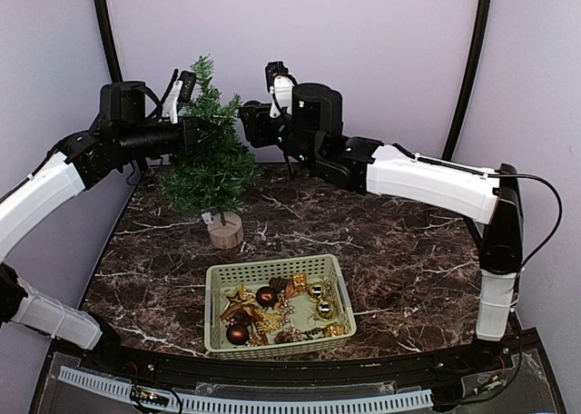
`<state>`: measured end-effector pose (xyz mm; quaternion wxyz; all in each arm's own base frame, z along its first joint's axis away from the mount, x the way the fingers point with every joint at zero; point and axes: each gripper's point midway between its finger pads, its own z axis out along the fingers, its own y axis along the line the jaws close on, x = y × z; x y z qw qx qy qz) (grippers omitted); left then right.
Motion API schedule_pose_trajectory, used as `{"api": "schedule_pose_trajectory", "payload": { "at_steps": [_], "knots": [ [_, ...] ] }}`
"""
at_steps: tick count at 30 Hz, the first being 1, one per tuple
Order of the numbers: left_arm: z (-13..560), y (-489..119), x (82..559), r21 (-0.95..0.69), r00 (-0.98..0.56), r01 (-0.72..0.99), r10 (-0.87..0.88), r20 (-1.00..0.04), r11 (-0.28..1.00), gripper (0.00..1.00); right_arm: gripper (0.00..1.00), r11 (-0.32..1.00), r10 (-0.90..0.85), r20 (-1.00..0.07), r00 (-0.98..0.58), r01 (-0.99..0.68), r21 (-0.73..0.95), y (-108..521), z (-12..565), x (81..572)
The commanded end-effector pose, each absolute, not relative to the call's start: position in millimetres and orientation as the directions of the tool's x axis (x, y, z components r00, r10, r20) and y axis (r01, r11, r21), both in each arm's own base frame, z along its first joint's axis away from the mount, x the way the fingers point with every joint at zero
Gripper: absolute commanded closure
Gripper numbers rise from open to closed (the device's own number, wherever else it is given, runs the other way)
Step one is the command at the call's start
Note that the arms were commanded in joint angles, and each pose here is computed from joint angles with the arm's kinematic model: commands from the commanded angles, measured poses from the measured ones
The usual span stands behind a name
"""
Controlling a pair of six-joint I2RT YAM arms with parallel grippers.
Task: Decorate the small christmas tree
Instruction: Hang the ornament ball on the branch.
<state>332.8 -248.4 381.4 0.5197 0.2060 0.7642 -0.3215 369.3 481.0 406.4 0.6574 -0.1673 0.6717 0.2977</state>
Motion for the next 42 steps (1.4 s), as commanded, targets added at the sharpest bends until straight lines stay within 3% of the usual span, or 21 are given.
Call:
{"api": "schedule_pose_trajectory", "payload": {
  "at_steps": [1,42],
  "knots": [
    [395.5,-249.3,329.4,-0.256,-0.345,0.676,-0.01,-0.938,0.691,1.0,0.57,0.74,0.249,-0.967,-0.062,-0.632,0.231,471.2,429.9,364.2],
    [394.7,-233.8,328.7,-0.211,-0.333,0.63,0.014,-0.943,0.748,1.0,0.58,0.727,0.277,-0.957,-0.083,-0.633,0.265,458.6,425.5,354.7]
  ]
}}
